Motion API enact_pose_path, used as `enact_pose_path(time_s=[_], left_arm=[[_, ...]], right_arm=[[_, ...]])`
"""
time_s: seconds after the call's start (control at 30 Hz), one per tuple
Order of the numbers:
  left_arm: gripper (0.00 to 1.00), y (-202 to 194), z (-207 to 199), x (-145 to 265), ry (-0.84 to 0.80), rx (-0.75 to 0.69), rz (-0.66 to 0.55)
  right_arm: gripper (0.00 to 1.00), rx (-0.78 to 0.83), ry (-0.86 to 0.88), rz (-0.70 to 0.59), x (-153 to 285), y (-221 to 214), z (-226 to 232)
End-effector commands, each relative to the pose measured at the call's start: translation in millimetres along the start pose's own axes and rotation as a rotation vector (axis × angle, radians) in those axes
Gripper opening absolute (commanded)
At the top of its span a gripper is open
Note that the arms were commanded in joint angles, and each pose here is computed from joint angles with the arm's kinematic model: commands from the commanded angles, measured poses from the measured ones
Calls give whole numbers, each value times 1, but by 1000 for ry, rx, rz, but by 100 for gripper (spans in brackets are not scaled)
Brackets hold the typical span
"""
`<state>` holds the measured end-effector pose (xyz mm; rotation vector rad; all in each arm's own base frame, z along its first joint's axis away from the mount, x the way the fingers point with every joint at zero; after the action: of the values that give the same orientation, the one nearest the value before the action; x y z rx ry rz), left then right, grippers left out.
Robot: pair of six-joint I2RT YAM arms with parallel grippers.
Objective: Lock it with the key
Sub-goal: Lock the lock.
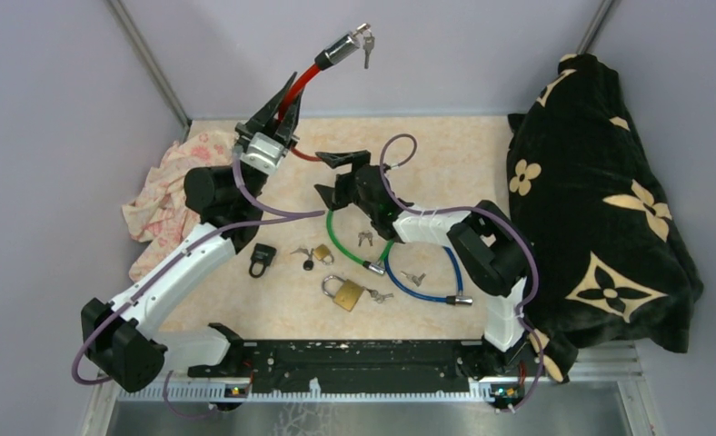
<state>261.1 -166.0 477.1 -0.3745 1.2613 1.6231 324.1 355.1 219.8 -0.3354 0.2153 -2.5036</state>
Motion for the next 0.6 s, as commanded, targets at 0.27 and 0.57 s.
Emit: enact_pose_path(time_s=[0.27, 0.57], left_arm=[[0, 23, 5, 11, 39, 20, -82], [0, -13, -6, 62, 162, 256, 450]], right_arm=[[72, -119, 202, 13, -9, 7, 50], [0, 552, 298, -222, 25, 49, 63]])
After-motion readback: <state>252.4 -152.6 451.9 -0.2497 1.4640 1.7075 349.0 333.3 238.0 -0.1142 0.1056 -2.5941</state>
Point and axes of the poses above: each gripper's point midway between its finger pads, its own x axis back along the fingers, its own z axis along the line the jaws close on, y = z × x, the point moved 10 cm from there along x, back along the fingers, and after that the axes turned 3 degrees about x, right-handed, at the moved point
